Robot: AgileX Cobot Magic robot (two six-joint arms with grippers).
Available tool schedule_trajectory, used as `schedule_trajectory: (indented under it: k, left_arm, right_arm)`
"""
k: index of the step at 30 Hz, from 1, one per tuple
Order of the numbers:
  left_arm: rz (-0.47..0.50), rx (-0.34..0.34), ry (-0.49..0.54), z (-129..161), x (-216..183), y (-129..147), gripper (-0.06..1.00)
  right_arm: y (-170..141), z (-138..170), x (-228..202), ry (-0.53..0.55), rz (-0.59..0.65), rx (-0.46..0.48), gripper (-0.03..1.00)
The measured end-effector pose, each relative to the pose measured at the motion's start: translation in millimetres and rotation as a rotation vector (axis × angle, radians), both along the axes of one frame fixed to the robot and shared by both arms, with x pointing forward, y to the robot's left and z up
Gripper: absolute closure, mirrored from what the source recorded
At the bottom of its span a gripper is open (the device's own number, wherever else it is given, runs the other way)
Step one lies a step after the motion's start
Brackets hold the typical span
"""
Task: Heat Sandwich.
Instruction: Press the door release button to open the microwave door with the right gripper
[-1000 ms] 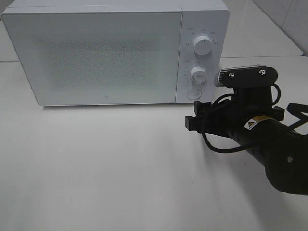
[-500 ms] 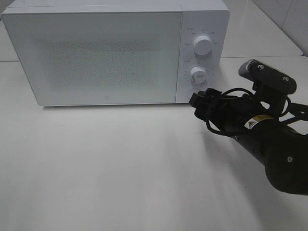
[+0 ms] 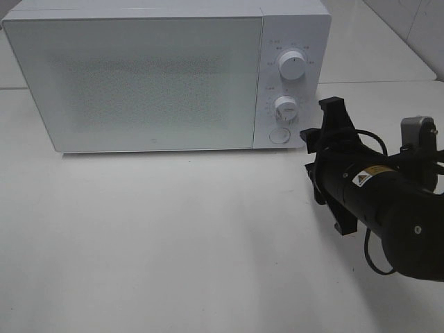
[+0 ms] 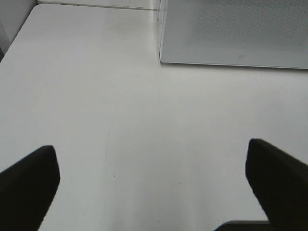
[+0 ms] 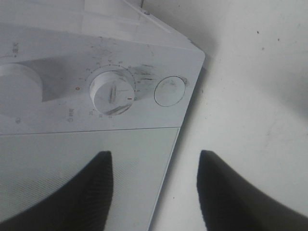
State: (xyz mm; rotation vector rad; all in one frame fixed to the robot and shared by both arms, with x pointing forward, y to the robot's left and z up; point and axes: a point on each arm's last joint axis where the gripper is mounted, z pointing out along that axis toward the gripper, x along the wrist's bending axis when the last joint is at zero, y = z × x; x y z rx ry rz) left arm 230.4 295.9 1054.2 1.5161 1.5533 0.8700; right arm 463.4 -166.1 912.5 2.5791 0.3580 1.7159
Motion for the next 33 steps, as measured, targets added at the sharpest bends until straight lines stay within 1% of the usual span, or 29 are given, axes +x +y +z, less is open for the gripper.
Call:
schedule_trajectory:
  k: [1, 2, 3, 4, 5, 6, 7, 8, 10, 14, 18, 23, 27, 33]
  left_arm:
    - [0.000, 0.000, 0.000, 0, 0, 0, -0.03]
    - [0.000, 0.000, 0.000, 0, 0, 0, -0.03]
    - [0.000, 0.000, 0.000, 0, 0, 0, -0.03]
    - [0.000, 0.000, 0.000, 0, 0, 0, -0.03]
    - [0.000, 0.000, 0.000, 0, 0, 0, -0.03]
    - [0.000, 0.000, 0.000, 0, 0, 0, -0.03]
    - [0.000, 0.000, 0.000, 0, 0, 0, -0.03]
    - [0.000, 0.000, 0.000, 0, 0, 0, -0.03]
    - [0.000, 0.000, 0.000, 0, 0, 0, -0.03]
    - [0.000, 0.000, 0.000, 0, 0, 0, -0.03]
    - [0.000, 0.000, 0.000, 0, 0, 0, -0.03]
    - [0.000, 0.000, 0.000, 0, 0, 0, -0.03]
    - [0.000, 0.000, 0.000, 0, 0, 0, -0.03]
    - [0.000, 0.000, 0.000, 0, 0, 0, -0.03]
  right_arm:
    - [0, 0, 0, 0.003, -0.010, 0.023, 0.53]
    - [0, 0, 0, 0.004, -0.016, 0.037, 0.57]
    - [0, 0, 0, 0.004, -0.016, 0.037, 0.57]
    - [0, 0, 0, 0.006, -0.021, 0.049, 0.62]
    - [0, 0, 0, 0.007, -0.029, 0.067, 0.72]
    - [0, 0, 0, 0.008, -0.030, 0.071, 0.78]
    - [0, 0, 0, 0.009, -0.031, 0.072, 0.82]
    - [0, 0, 0, 0.009, -0.031, 0.072, 0.82]
    - [0, 0, 0, 0.009, -0.032, 0.076, 0.94]
    - [0, 0, 0, 0.011, -0.041, 0.096, 0.97]
    - [0, 0, 0, 0.014, -0.044, 0.099, 0.97]
    - [2, -9, 3, 0.039, -0.064, 0.106, 0.97]
    - [8, -16, 13, 0.047, -0.073, 0.115, 0.97]
    - [10, -19, 28, 0.045, -0.085, 0.118, 0.97]
